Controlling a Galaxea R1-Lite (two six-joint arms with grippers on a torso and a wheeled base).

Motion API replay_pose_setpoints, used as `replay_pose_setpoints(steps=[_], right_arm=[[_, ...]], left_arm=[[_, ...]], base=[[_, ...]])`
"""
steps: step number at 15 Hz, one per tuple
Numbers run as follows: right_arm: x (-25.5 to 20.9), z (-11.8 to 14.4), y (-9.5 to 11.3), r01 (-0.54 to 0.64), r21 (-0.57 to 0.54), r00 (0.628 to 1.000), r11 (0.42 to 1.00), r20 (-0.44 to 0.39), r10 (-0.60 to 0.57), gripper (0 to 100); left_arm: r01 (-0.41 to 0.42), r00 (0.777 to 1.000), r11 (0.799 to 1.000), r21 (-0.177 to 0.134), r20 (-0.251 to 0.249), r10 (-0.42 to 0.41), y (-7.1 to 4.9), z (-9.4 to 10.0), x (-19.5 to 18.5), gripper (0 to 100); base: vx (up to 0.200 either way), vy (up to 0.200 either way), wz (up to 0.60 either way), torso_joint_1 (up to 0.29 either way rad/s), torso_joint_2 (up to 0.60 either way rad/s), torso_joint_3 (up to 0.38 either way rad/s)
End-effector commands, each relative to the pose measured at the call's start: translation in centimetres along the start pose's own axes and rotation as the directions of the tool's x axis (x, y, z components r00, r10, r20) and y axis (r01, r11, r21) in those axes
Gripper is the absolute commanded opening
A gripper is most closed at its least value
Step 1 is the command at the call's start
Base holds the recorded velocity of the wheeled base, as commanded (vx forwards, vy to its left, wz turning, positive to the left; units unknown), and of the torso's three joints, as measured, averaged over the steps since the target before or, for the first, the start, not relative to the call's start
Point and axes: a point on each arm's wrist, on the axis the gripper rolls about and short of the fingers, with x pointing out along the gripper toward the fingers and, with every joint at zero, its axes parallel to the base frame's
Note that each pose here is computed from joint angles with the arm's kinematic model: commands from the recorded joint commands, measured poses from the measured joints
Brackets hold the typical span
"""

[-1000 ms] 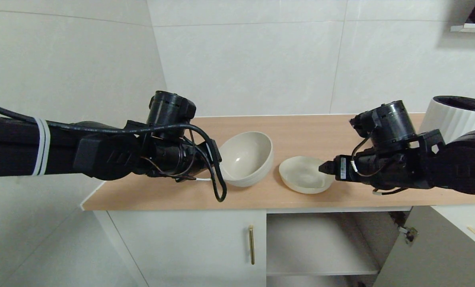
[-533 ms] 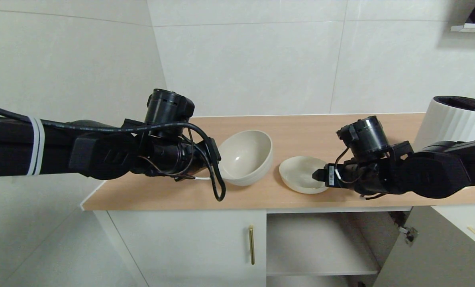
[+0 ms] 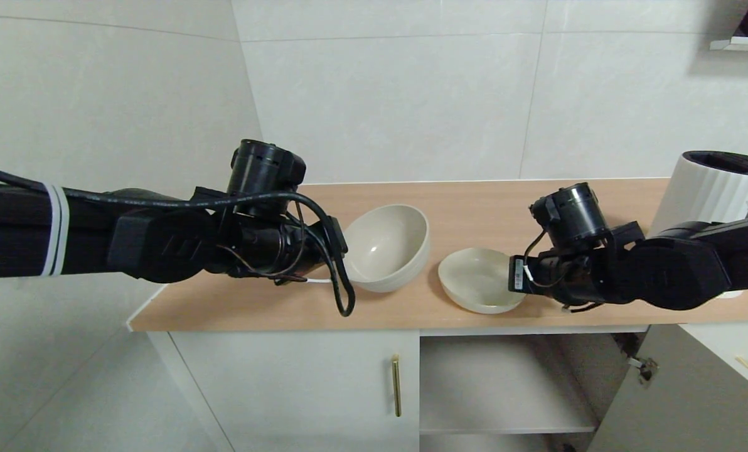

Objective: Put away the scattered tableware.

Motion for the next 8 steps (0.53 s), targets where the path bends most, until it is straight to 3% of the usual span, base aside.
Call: replay_pose_setpoints(steps=[1,6,8], right_arm=[[-0.4,0.2,0.0,-0.004,0.003,1.0,1.0,0.009,0.004,0],[-3.6,1.8,-0.9,-0.032,0.029,0.997,0.999,0.068,0.03,0],[-6.5,2.3,-1.6,-0.074,0.03,0.995,0.997,0.065,0.072,0]], left_arm=[[0.0,1.0,1.0,-0.001,0.001,0.0,0.0,0.0,-0.1,0],[0.018,0.999,1.0,0.0,0.034,-0.018,0.3,0.4,-3.1,0],[0.03,0.999,0.999,0.027,0.044,-0.032,1.0,-0.2,-5.9,0]], base=[[0.0,0.0,0.0,0.0,0.0,0.0],[0.0,0.0,0.0,0.0,0.0,0.0],[0.0,0.0,0.0,0.0,0.0,0.0]])
